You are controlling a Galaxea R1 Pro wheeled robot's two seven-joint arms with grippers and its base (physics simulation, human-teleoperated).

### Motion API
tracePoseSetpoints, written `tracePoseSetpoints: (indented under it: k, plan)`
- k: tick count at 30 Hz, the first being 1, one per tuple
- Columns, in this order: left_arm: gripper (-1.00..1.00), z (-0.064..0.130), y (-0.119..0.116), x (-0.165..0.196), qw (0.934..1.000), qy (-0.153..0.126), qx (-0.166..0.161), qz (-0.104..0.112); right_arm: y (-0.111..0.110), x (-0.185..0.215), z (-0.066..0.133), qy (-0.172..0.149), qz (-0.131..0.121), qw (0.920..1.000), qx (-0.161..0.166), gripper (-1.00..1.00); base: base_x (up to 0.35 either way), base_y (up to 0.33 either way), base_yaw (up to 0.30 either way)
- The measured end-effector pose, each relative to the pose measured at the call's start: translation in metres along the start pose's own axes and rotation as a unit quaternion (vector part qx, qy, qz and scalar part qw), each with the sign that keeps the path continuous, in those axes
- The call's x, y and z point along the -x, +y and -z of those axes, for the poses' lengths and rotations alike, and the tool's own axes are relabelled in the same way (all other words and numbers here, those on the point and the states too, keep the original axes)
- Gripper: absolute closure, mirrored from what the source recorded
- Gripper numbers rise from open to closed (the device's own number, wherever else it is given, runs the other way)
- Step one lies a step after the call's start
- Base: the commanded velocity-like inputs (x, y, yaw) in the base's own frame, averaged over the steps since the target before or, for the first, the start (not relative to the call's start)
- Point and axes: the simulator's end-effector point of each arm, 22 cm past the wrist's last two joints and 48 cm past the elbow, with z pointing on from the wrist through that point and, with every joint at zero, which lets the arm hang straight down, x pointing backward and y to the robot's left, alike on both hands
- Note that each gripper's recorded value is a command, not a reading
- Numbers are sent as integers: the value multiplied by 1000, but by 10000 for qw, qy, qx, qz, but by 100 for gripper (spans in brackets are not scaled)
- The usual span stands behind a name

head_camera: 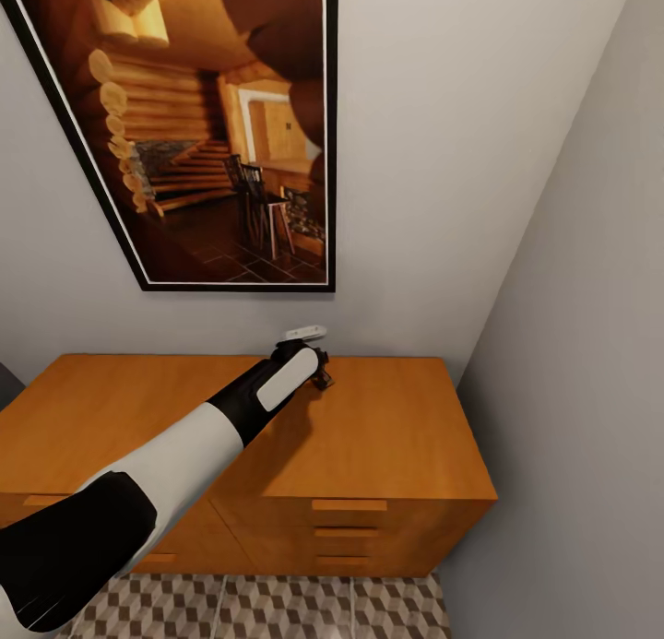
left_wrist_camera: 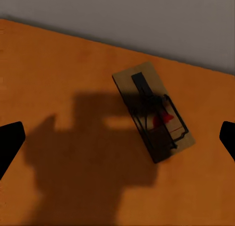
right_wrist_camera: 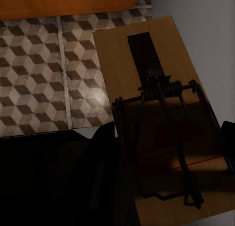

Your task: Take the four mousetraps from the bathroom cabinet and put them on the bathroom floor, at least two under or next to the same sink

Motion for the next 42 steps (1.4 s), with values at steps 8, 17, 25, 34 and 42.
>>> tracePoseSetpoints:
  k: [8, 17, 25, 34, 42]
  plan:
    - [-100, 5, 26, -1, 9974, -39, 715, -87, 2, 0, 0, 1, -5, 10000, 10, 100, 0, 0, 0]
    - [-100, 7, 30, -2, 9962, -45, 857, -131, 2, 0, 0, 2, -8, 10000, 13, 100, 0, 0, 0]
    - [-100, 11, 37, -1, 9940, -76, 1078, -153, 2, 0, 0, -1, -9, 10000, 15, 100, 0, 0, 0]
    - [-100, 12, 39, -1, 9933, -85, 1145, -156, 3, 0, 0, 1, -11, 10000, 17, 100, 0, 0, 0]
    - [-100, 11, 38, -1, 9934, -86, 1137, -155, 2, -2, 0, 19, -8, 10000, 12, 100, 0, 0, 0]
